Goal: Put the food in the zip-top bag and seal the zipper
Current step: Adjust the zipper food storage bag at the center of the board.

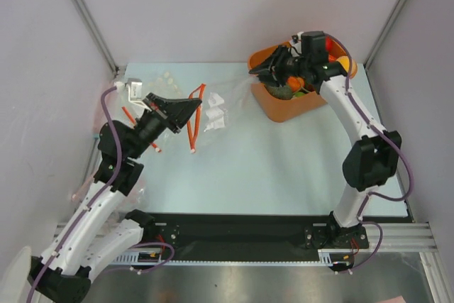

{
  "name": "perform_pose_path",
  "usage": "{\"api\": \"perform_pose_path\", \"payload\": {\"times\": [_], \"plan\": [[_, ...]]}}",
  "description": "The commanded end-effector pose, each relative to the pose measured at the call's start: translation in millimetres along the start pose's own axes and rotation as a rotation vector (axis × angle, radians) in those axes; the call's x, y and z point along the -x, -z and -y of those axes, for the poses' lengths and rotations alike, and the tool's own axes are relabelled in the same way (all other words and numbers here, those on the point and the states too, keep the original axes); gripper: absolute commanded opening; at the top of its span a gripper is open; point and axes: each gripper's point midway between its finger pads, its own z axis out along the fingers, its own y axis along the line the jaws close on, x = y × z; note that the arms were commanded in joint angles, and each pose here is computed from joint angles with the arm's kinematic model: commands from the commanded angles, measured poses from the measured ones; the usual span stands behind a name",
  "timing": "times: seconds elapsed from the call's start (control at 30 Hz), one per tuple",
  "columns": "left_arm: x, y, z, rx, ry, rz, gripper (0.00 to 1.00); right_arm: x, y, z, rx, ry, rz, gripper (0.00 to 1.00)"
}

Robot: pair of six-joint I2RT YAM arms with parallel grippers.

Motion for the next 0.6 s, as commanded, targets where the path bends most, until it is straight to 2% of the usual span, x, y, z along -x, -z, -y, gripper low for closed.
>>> {"api": "perform_pose_path", "payload": {"times": [0.0, 0.07, 0.2, 0.33, 0.37, 0.4, 0.43, 0.57], "plan": [[-28, 14, -39, 0.191, 0.189, -0.006, 0.00, 7, -15, -3, -0.041, 0.122, 0.013, 0.52], [-28, 18, -44, 0.222, 0.213, 0.014, 0.00, -1, -27, 0, -0.061, 0.148, -0.014, 0.72], [-15, 22, -54, 0.320, 0.149, 0.031, 0.00, -9, -26, -9, -0.049, 0.239, -0.006, 0.80], [1, 18, -58, 0.385, 0.063, 0.018, 0.00, -20, -15, -21, 0.009, 0.358, -0.001, 0.78], [-2, 14, -64, 0.406, 0.056, -0.004, 0.00, -32, -16, -14, 0.020, 0.362, -0.032, 0.72], [1, 13, -64, 0.419, 0.044, -0.013, 0.00, -39, -6, -26, 0.064, 0.394, -0.029, 0.69], [-1, 11, -68, 0.436, 0.048, -0.025, 0.00, -45, -3, -35, 0.114, 0.444, -0.020, 0.64], [-12, 6, -82, 0.488, 0.087, -0.057, 0.00, -83, -3, -38, 0.126, 0.544, -0.051, 0.61]]}}
